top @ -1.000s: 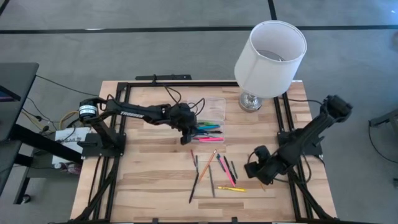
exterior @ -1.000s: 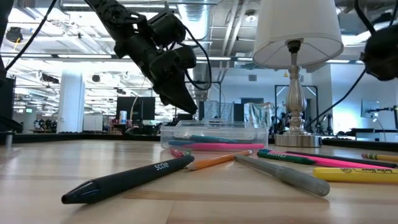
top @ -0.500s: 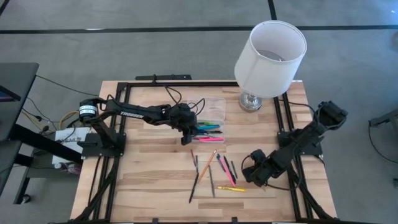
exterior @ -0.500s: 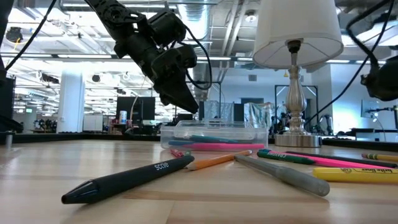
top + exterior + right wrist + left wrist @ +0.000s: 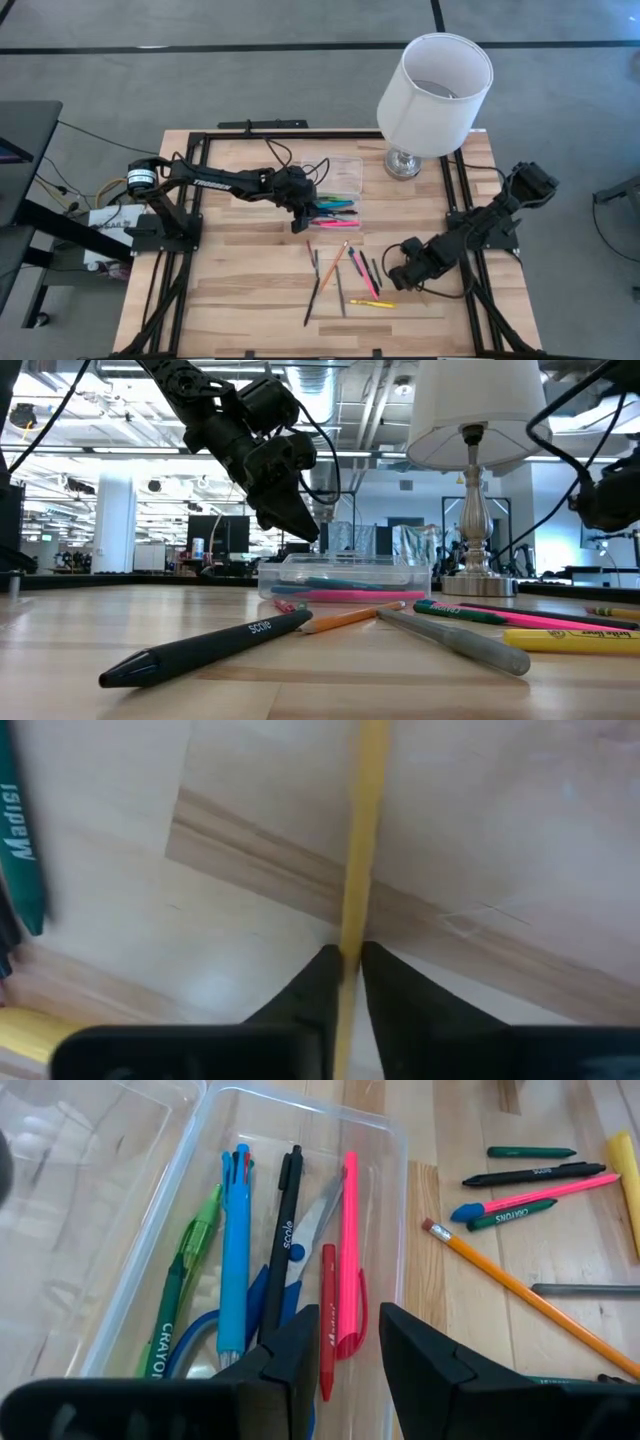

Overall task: Pick & place school supplies into a supply box
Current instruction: Put the yellow pencil into the transparent supply box

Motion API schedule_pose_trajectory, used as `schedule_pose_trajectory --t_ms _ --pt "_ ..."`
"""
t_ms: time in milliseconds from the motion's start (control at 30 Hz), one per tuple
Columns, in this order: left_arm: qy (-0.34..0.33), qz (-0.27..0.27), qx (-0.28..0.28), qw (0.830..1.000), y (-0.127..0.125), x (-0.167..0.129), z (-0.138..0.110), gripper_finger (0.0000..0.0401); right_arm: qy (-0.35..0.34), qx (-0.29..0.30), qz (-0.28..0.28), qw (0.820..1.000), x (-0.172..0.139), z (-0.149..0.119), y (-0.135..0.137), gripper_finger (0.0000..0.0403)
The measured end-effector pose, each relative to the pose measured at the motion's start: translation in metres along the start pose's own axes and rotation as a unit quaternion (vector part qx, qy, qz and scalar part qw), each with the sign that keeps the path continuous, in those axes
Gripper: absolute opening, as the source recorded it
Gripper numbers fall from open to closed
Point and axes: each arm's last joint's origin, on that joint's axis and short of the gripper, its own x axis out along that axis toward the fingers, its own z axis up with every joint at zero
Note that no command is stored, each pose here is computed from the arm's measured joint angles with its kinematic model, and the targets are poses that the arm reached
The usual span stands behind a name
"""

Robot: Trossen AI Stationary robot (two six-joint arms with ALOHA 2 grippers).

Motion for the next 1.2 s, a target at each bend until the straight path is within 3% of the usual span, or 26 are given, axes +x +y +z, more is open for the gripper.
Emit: schedule_pose_trajectory --t_ms 200,733,1200 --pt "0.000 0.000 0.000 1.000 0.000 0.000 0.000 0.0101 0.008 -0.012 -0.002 1.000 0.000 0.005 0.000 0.0005" --pt "-0.006 -0.001 -0.006 1.000 -0.001 -0.004 0.002 0.0101 0.003 -0.026 -0.002 1.000 -0.001 0.005 0.000 0.0002" --pt "-0.032 0.007 0.007 0.999 -0.009 -0.036 0.014 0.0101 -0.045 -0.085 -0.011 0.995 -0.029 0.002 0.017 0.0001"
